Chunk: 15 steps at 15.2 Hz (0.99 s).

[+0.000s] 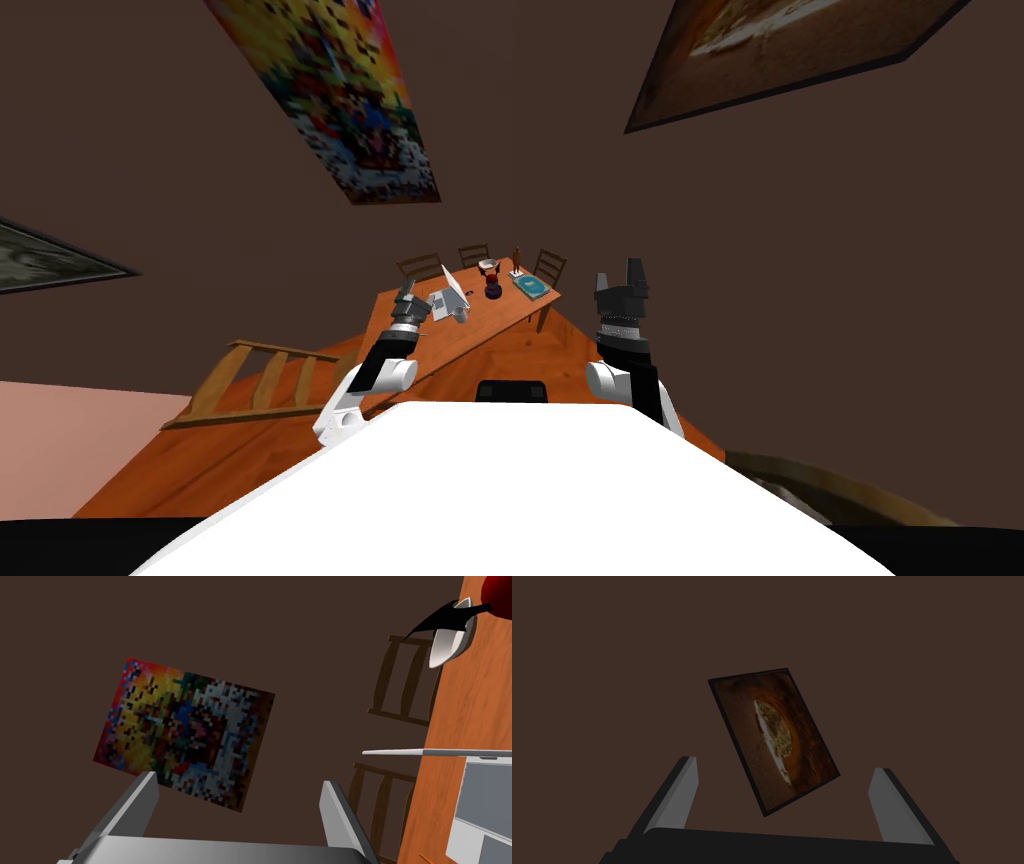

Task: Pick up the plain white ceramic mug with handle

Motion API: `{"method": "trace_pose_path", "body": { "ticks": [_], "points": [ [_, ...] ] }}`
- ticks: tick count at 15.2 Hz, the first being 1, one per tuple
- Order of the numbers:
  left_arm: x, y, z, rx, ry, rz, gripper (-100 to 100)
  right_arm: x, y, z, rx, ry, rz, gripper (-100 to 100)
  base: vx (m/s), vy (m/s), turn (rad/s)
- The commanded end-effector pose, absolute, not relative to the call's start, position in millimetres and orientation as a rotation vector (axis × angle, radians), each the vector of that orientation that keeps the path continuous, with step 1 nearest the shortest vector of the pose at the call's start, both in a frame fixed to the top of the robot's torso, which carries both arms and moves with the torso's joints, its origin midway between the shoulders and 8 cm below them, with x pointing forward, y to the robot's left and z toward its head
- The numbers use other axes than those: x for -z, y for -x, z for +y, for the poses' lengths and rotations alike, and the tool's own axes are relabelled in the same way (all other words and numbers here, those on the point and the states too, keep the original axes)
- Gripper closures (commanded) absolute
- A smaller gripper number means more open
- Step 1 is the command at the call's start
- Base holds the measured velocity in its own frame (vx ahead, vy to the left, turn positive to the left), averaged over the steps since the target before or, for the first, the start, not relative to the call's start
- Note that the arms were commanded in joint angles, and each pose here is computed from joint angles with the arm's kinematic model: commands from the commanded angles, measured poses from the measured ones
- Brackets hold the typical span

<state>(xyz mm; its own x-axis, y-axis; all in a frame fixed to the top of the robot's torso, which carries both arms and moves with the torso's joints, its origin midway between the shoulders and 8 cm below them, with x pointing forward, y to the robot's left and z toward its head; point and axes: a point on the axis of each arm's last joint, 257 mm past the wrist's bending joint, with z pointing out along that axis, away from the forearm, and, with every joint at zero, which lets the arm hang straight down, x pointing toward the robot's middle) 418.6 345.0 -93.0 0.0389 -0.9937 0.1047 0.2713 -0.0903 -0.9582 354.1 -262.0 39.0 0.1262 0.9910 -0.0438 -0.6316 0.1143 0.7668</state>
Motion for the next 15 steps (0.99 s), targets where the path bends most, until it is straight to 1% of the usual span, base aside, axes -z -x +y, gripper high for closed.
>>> {"method": "trace_pose_path", "body": {
  "ticks": [1, 2, 4, 5, 7, 8, 10, 11, 14, 15],
  "points": [
    [101, -423, 352, 1.345, 1.137, 0.929, -100, -39, -354, -262, -1.325, -0.683, 0.661, 0, -0.008, -0.006, -0.053],
    [115, -429, 370, 1.327, 1.2, 0.927, -100, -39, -354, -262, -1.325, -0.683, 0.661, 0, -0.01, -0.011, -0.136],
    [119, -430, 371, 1.317, 1.215, 0.934, -100, -39, -354, -262, -1.325, -0.683, 0.661, 0, -0.011, -0.008, -0.089],
    [130, -434, 390, 1.304, 1.271, 0.919, -100, -39, -354, -262, -1.325, -0.683, 0.661, 0, -0.009, -0.01, -0.141],
    [137, -435, 392, 1.287, 1.298, 0.931, -100, -39, -354, -262, -1.325, -0.683, 0.661, 0, -0.007, -0.007, -0.091],
    [150, -438, 414, 1.265, 1.366, 0.912, -100, -39, -354, -262, -1.325, -0.683, 0.661, 0, -0.006, -0.01, -0.123],
    [155, -438, 415, 1.254, 1.385, 0.919, -100, -39, -354, -262, -1.325, -0.683, 0.661, 0, -0.006, -0.007, -0.118],
    [167, -440, 437, 1.233, 1.454, 0.889, -100, -39, -354, -262, -1.325, -0.683, 0.661, 0, -0.006, -0.01, -0.145],
    [173, -440, 438, 1.219, 1.475, 0.897, -100, -39, -354, -262, -1.325, -0.683, 0.661, 0, -0.005, -0.004, -0.059],
    [186, -440, 461, 1.194, 1.551, 0.859, -100, -39, -354, -262, -1.325, -0.683, 0.661, 0, -0.003, -0.008, -0.137]
  ]
}}
